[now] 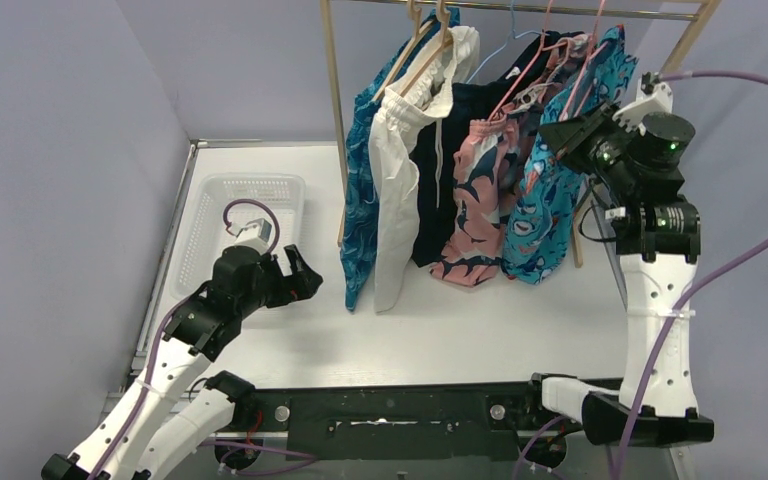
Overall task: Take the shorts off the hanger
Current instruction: Pick up the hanger from the clothes rod.
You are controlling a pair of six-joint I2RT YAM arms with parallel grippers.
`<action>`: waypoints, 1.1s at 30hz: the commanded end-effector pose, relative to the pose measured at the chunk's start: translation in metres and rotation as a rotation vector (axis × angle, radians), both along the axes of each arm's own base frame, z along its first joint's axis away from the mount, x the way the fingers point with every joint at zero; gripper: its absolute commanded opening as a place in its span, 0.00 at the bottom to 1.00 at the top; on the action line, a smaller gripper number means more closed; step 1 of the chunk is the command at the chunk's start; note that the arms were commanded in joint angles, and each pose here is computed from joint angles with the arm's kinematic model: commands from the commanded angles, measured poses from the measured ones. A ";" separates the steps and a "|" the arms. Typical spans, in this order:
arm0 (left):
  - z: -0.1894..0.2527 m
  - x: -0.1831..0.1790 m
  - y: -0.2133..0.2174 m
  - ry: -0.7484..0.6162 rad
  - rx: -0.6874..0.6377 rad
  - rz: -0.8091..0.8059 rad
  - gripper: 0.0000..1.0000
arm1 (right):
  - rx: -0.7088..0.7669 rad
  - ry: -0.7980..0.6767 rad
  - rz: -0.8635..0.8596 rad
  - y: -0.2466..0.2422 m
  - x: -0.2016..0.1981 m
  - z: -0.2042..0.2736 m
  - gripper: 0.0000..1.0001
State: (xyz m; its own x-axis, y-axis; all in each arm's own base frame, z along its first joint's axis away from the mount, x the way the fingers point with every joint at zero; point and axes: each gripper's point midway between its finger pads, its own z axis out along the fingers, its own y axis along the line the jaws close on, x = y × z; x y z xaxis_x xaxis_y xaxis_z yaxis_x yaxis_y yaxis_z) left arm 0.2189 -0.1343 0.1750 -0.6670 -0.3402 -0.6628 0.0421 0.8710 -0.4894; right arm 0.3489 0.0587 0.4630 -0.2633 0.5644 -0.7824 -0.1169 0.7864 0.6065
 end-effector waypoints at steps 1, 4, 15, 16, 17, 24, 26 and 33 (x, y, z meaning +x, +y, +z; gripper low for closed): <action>0.035 0.006 -0.006 -0.089 -0.054 -0.016 0.90 | 0.011 -0.058 0.062 0.011 -0.037 -0.004 0.00; 0.043 0.005 -0.009 -0.100 -0.070 -0.035 0.90 | 0.036 -0.048 0.035 0.010 -0.066 -0.022 0.00; 0.102 -0.014 -0.067 -0.197 -0.350 -0.315 0.86 | 0.179 0.120 0.088 0.030 -0.146 -0.115 0.00; 0.105 -0.017 -0.072 -0.196 -0.369 -0.340 0.86 | 0.217 0.119 0.103 0.034 -0.149 -0.119 0.00; 0.108 -0.019 -0.077 -0.199 -0.380 -0.360 0.85 | 0.249 0.122 0.114 0.037 -0.152 -0.124 0.00; 0.119 -0.047 -0.142 -0.255 -0.323 -0.483 0.83 | 0.323 0.189 0.138 0.045 -0.152 -0.154 0.00; 0.120 -0.056 -0.166 -0.282 -0.277 -0.495 0.83 | 0.320 0.205 0.125 0.043 -0.151 -0.160 0.00; 0.135 -0.075 -0.249 -0.411 -0.183 -0.542 0.84 | 0.333 0.235 0.122 0.044 -0.149 -0.176 0.00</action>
State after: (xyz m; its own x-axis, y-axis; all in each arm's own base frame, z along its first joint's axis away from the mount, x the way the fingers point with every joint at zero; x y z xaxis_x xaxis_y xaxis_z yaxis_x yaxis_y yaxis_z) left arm 0.1177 -0.3507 0.2539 -0.6340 -0.0096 -0.7733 0.6406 0.5535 -0.5321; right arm 0.1961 0.0987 0.2650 -0.5274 0.7302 -0.4343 0.0734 0.5484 0.8330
